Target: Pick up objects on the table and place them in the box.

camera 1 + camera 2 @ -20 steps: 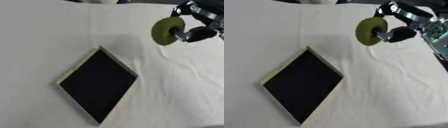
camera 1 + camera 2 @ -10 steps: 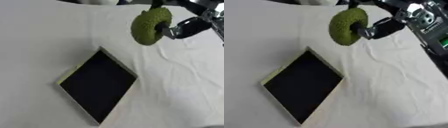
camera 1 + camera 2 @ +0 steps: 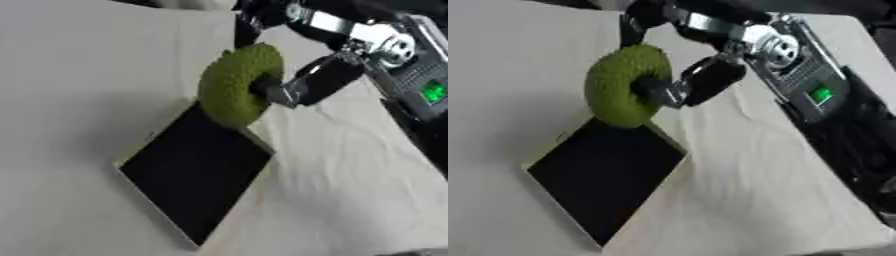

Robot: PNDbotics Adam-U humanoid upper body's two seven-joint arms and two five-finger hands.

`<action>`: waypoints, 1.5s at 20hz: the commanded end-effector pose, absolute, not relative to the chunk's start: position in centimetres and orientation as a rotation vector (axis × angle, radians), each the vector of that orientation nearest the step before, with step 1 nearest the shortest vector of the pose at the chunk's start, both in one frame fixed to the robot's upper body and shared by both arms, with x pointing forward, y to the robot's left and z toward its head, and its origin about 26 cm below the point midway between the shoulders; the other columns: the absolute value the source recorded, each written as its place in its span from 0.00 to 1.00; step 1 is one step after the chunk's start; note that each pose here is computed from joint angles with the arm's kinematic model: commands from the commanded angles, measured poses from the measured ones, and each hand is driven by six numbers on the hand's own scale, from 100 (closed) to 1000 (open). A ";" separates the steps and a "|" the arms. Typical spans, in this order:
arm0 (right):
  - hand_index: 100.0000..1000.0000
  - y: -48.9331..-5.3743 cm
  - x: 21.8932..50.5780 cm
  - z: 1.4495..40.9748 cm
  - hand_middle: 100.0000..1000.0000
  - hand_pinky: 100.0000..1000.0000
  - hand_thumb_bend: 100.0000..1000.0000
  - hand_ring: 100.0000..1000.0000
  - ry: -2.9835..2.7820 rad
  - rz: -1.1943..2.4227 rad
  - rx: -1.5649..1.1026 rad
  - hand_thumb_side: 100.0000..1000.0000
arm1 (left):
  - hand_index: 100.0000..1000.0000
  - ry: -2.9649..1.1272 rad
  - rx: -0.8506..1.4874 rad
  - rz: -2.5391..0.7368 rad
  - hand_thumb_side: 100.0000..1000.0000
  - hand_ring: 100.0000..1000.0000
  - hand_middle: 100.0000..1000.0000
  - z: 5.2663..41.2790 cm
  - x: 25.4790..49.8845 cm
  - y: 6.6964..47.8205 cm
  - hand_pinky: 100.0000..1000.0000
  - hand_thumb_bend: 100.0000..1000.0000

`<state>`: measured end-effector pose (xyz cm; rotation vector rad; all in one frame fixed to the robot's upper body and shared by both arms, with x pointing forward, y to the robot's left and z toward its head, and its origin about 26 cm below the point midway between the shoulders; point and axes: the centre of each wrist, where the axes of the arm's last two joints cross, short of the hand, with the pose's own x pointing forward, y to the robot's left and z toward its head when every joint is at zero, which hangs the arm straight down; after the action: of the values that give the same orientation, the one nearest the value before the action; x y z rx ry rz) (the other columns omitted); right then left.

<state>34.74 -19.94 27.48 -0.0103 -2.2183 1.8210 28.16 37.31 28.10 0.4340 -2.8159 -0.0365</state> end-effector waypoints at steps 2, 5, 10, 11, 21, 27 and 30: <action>0.54 -18.9 35.6 25.4 0.44 0.57 0.00 0.51 -2.160 1.882 -0.040 0.12 | 0.62 -2.849 0.433 -0.056 0.41 0.56 0.56 29.0 27.8 37.0 0.45 0.00; 0.54 -18.3 36.2 23.5 0.44 0.57 0.00 0.51 -2.120 1.892 -0.036 0.11 | 0.62 -2.850 0.430 -0.057 0.41 0.56 0.56 29.0 27.8 37.0 0.45 0.00; 0.56 -17.5 36.8 21.7 0.46 0.57 0.00 0.53 -2.074 1.917 -0.048 0.11 | 0.62 -2.849 0.426 -0.059 0.42 0.56 0.56 29.0 27.8 37.0 0.45 0.00; 0.58 -17.5 36.9 21.5 0.47 0.58 0.00 0.54 -2.072 1.916 -0.053 0.12 | 0.62 -2.849 0.426 -0.059 0.42 0.56 0.56 29.0 27.8 37.0 0.45 0.00; 0.82 -17.6 37.2 20.5 0.76 0.70 0.00 0.72 -2.093 1.989 -0.090 0.00 | 0.62 -2.848 0.426 -0.063 0.42 0.56 0.57 29.0 27.8 37.0 0.45 0.00; 0.88 -18.2 36.5 22.4 0.82 0.76 0.00 0.78 -2.205 2.040 -0.085 0.00 | 0.62 -2.846 0.430 -0.063 0.42 0.56 0.57 29.0 27.8 37.0 0.45 0.00; 0.88 -18.7 36.0 23.9 0.83 0.76 0.00 0.79 -2.256 2.040 -0.085 0.00 | 0.62 -2.846 0.432 -0.064 0.42 0.56 0.57 29.0 27.8 37.0 0.45 0.00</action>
<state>36.41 -18.17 22.19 -0.0615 -2.2299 1.9250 28.30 37.05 28.06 0.4156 -2.8160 -0.0346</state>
